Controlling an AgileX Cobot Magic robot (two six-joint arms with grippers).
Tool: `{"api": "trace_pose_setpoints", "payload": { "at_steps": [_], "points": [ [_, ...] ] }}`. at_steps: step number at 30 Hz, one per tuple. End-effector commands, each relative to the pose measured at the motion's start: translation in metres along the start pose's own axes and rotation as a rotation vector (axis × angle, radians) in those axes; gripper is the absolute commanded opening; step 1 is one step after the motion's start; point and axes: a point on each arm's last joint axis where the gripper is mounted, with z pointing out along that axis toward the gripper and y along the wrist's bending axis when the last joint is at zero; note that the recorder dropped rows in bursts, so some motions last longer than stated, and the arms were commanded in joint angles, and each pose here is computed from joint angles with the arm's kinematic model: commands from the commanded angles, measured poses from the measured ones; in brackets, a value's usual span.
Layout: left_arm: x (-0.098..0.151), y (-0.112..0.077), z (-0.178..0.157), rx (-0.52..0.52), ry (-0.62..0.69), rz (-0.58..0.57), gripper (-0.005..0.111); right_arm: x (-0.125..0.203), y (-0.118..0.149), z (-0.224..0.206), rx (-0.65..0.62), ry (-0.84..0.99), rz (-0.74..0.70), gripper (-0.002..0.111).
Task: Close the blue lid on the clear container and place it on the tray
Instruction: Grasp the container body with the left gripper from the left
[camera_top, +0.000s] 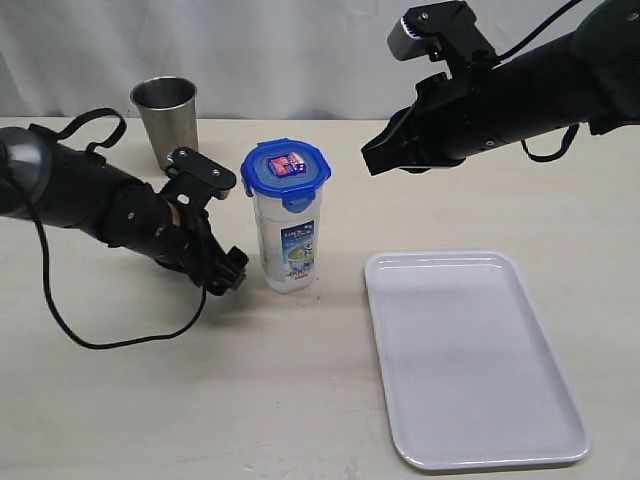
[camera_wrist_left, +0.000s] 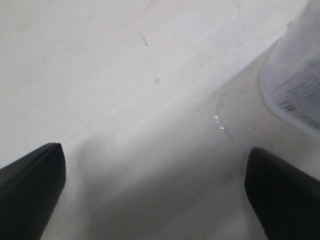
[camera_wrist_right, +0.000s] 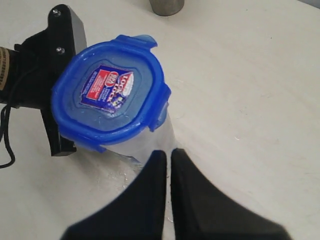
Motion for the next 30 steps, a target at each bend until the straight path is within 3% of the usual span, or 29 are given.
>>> {"api": "trace_pose_setpoints", "payload": {
  "at_steps": [1, 3, 5, 8, 10, 19, 30],
  "points": [
    [0.024, 0.009, -0.010, -0.032, -0.143, 0.002, 0.090, -0.001, 0.001, -0.002, 0.006, -0.006, -0.010, 0.004],
    [0.029, 0.005, -0.018, -0.033, -0.240, 0.034, 0.090, -0.001, 0.001, -0.002, 0.006, -0.006, -0.010, 0.004],
    [0.030, -0.003, -0.029, -0.009, -0.376, 0.138, 0.090, -0.001, 0.001, -0.002, 0.006, -0.006, -0.010, 0.004],
    [0.031, -0.022, -0.043, 0.146, -0.587, 0.285, 0.090, -0.001, 0.001, -0.002, 0.006, -0.006, -0.010, 0.004],
    [0.031, -0.029, -0.048, 0.244, -0.657, 0.336, 0.090, -0.001, 0.001, -0.002, 0.006, -0.006, -0.010, 0.004],
    [0.037, -0.008, -0.042, 0.326, -0.848, 0.233, 0.090, -0.001, 0.001, -0.002, 0.006, -0.006, -0.010, 0.004],
    [0.013, -0.001, -0.001, 0.439, -0.852, 0.183, 0.090, -0.001, 0.001, -0.002, 0.006, -0.006, -0.010, 0.004]
  ]
}}
